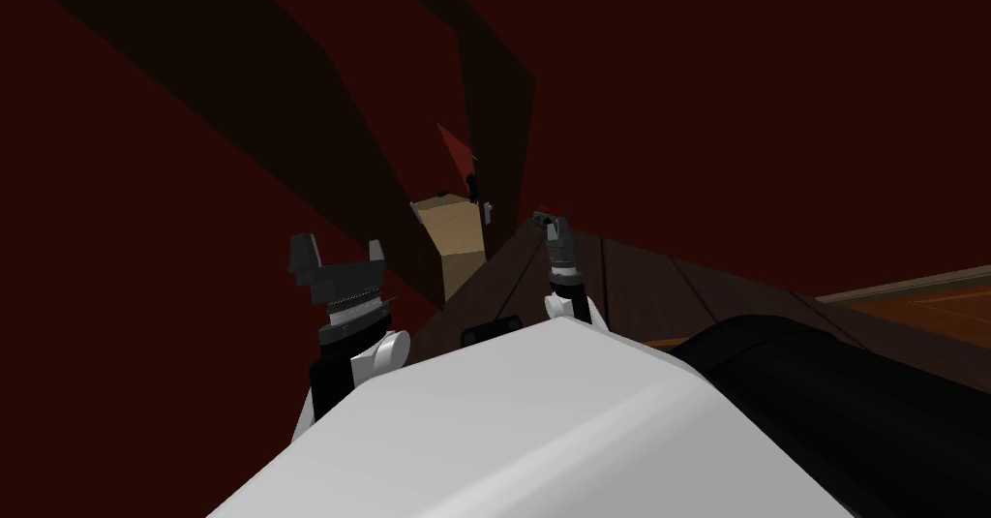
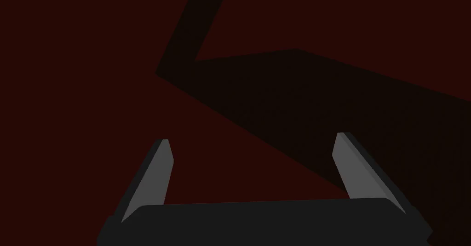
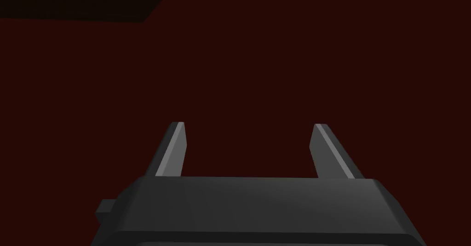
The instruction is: Push the door open
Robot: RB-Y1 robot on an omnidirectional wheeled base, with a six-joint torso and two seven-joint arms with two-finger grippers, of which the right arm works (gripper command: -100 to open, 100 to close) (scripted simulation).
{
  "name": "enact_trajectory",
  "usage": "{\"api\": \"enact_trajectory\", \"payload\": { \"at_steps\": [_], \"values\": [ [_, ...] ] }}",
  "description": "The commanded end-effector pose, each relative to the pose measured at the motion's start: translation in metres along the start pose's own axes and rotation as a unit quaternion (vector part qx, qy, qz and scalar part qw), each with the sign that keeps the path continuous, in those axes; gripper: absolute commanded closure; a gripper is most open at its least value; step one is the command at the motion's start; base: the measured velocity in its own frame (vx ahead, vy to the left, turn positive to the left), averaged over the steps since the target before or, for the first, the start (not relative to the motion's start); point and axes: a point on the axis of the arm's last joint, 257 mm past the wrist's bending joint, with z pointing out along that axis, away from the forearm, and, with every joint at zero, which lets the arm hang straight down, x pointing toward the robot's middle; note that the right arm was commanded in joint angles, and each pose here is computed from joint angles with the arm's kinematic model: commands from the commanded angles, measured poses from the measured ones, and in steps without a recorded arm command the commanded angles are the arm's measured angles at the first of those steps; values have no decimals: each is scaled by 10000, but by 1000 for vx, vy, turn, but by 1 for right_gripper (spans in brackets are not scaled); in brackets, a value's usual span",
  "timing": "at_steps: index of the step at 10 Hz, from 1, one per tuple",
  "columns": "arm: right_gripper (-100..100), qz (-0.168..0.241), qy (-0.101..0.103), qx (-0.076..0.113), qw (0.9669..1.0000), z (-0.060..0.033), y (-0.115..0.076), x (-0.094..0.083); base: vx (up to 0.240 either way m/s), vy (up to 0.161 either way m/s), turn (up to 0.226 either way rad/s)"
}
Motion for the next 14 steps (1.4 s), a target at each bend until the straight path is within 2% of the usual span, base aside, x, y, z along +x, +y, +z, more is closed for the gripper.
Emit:
{"api": "enact_trajectory", "payload": {
  "at_steps": [1,8,14],
  "values": [
    [-100,75,78,49,9999,-2,-92,64,53,-22,29],
    [-100,477,484,341,9971,-15,-593,421,89,-55,44],
    [-100,839,863,645,9906,-34,-1060,777,82,-68,49]
  ]
}}
